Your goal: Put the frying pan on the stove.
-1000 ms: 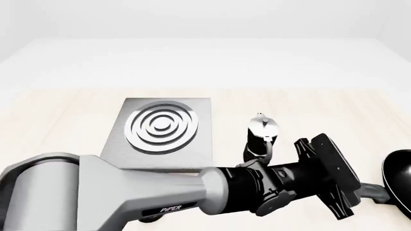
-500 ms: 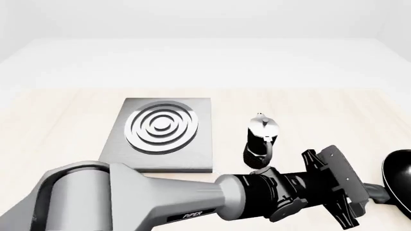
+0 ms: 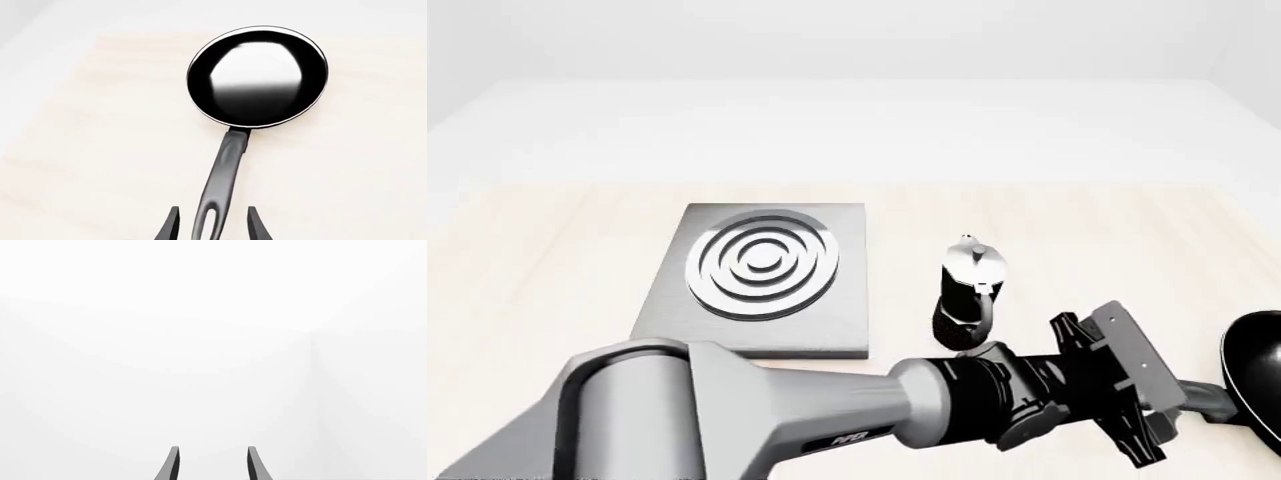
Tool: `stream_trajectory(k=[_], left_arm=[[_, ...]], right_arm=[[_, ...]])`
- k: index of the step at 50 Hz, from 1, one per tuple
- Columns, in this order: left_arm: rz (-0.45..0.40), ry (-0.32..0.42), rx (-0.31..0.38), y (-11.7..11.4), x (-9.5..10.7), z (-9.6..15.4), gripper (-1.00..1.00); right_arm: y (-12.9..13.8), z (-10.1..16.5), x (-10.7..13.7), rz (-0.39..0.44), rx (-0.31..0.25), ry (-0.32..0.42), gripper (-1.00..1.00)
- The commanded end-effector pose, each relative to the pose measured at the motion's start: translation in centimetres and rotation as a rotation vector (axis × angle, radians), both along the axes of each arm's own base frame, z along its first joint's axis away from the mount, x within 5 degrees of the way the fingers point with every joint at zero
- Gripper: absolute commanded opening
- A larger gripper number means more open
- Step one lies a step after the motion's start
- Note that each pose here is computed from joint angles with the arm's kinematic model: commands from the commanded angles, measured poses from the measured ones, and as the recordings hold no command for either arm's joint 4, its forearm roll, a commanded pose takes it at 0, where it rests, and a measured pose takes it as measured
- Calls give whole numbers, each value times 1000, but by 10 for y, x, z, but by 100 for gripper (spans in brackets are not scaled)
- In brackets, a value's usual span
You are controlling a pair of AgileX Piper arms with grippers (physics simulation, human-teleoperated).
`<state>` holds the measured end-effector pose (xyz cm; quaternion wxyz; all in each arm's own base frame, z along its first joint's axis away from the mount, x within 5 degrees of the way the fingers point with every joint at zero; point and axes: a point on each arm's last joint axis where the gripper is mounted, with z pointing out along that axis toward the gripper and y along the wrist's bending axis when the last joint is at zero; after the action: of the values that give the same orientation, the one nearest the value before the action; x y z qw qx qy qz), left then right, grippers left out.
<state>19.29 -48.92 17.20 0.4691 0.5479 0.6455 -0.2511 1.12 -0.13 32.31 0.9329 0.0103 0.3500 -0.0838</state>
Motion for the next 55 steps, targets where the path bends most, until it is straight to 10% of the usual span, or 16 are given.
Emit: stream_trajectory(k=[1, 55], left_arm=[[12, 17, 22, -2, 6, -9, 100], [48, 66, 80, -11, 23, -47, 100]], right_arm=[[-1, -22, 7, 2, 4, -4, 100], [-3, -54, 19, -10, 12, 74, 100]])
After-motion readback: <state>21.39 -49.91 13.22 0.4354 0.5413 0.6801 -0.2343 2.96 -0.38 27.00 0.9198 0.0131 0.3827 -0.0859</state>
